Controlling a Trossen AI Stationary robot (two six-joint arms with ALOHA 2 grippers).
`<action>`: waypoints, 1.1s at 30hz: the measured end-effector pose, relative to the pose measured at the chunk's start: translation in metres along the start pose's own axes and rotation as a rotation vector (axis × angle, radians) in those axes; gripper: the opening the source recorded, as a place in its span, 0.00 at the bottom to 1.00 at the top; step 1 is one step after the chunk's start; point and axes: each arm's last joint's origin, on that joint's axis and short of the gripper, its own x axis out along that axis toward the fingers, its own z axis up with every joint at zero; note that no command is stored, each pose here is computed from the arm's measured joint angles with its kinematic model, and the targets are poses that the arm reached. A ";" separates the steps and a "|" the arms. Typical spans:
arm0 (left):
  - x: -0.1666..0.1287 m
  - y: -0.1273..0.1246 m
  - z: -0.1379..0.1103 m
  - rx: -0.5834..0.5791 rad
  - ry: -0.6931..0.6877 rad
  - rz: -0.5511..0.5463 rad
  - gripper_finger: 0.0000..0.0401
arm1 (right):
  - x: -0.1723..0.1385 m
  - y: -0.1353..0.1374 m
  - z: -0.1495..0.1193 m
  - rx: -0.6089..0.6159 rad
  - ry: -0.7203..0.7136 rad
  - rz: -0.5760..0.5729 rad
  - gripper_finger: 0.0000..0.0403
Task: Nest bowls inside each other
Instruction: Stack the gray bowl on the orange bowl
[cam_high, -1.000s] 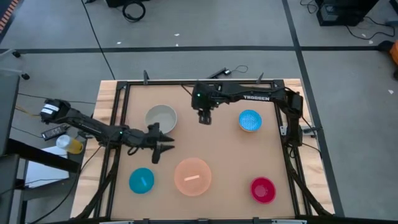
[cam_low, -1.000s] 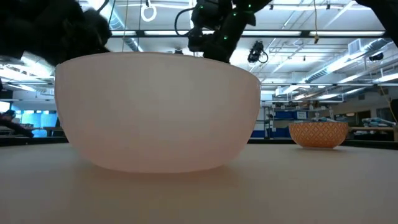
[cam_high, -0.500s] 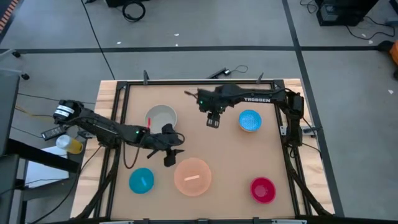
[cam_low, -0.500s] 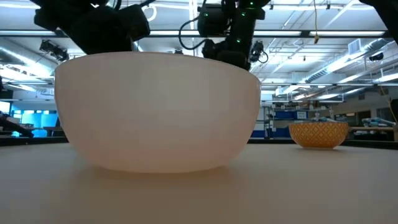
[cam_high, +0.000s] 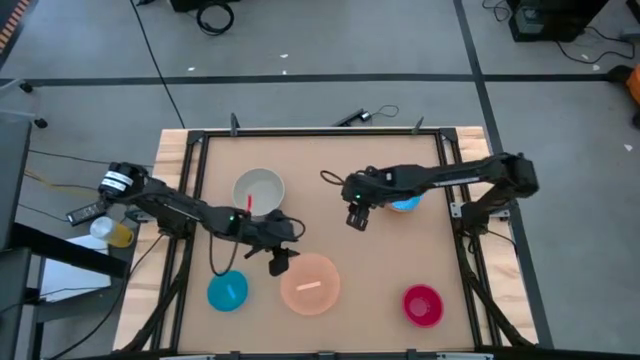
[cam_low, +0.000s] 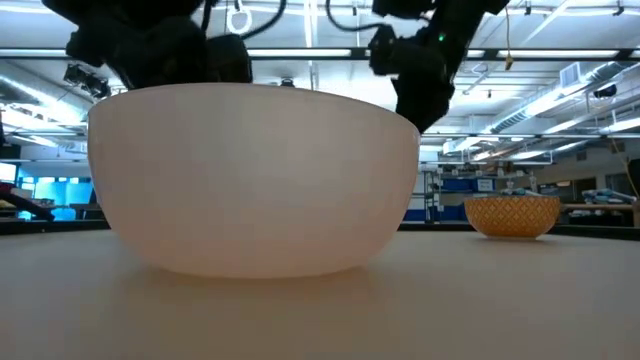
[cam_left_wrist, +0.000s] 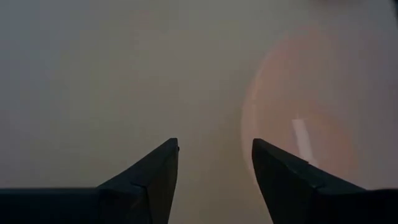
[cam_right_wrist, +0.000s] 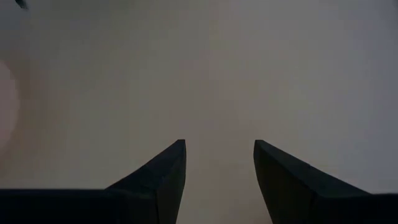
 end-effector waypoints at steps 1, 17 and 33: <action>0.002 0.000 -0.002 0.002 0.016 -0.009 0.52 | -0.004 0.001 -0.001 0.016 -0.018 0.005 0.48; 0.001 0.011 0.002 0.019 0.005 0.059 0.28 | -0.009 0.004 0.006 0.086 -0.139 -0.044 0.48; -0.072 0.048 0.010 -0.121 0.015 0.311 0.44 | -0.016 0.028 -0.012 -0.050 -0.125 -0.172 0.48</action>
